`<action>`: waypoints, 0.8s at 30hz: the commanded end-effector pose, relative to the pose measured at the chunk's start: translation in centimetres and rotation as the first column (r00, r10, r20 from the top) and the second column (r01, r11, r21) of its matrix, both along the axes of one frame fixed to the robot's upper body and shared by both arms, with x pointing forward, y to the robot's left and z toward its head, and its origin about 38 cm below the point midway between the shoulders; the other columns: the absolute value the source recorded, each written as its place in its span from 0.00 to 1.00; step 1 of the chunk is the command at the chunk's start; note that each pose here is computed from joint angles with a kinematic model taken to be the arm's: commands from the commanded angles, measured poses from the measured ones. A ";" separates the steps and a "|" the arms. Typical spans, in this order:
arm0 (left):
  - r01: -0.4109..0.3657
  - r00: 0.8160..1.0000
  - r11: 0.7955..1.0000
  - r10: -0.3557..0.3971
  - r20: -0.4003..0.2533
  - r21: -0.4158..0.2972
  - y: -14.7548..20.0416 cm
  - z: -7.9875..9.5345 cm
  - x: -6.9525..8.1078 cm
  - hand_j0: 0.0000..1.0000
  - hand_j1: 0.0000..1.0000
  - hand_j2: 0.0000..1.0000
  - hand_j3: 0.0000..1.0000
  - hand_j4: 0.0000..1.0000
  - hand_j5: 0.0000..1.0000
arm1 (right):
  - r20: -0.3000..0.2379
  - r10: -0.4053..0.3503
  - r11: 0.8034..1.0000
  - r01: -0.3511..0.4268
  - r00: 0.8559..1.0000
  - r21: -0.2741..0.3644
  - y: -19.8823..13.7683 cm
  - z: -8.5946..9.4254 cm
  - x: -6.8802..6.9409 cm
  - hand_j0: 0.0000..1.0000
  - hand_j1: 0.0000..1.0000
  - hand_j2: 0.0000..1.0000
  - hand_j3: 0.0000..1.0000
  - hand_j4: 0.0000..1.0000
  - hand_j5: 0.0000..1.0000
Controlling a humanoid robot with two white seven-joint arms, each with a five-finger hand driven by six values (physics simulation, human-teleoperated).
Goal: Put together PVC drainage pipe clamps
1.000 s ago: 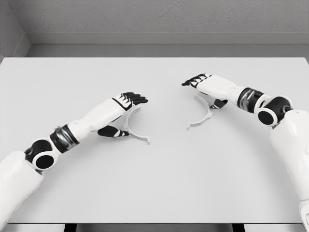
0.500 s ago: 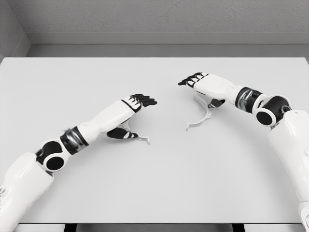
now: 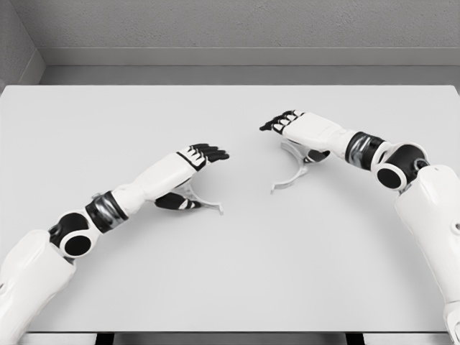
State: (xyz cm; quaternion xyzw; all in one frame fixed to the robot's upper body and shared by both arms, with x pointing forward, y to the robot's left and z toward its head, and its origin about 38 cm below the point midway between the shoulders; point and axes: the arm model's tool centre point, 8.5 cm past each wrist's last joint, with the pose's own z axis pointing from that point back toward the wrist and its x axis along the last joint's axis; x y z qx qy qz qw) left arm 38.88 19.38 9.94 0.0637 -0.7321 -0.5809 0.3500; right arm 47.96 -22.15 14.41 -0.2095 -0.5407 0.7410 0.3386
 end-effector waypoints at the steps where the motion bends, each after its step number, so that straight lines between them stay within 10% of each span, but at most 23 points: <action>1: -0.011 1.000 1.000 0.011 -0.017 0.005 0.4 -0.5 0.1 1.00 1.00 1.00 1.00 1.00 1.00 | 0.001 0.002 1.000 -0.002 1.000 0.004 0.1 0.1 0.0 1.00 1.00 1.00 1.00 1.00 1.00; 24: -0.017 0.999 1.000 0.017 -0.027 -0.010 -0.7 -1.1 0.6 1.00 1.00 1.00 1.00 1.00 1.00 | 0.042 0.005 1.000 -0.006 0.999 0.022 1.2 2.4 1.4 1.00 1.00 1.00 1.00 1.00 1.00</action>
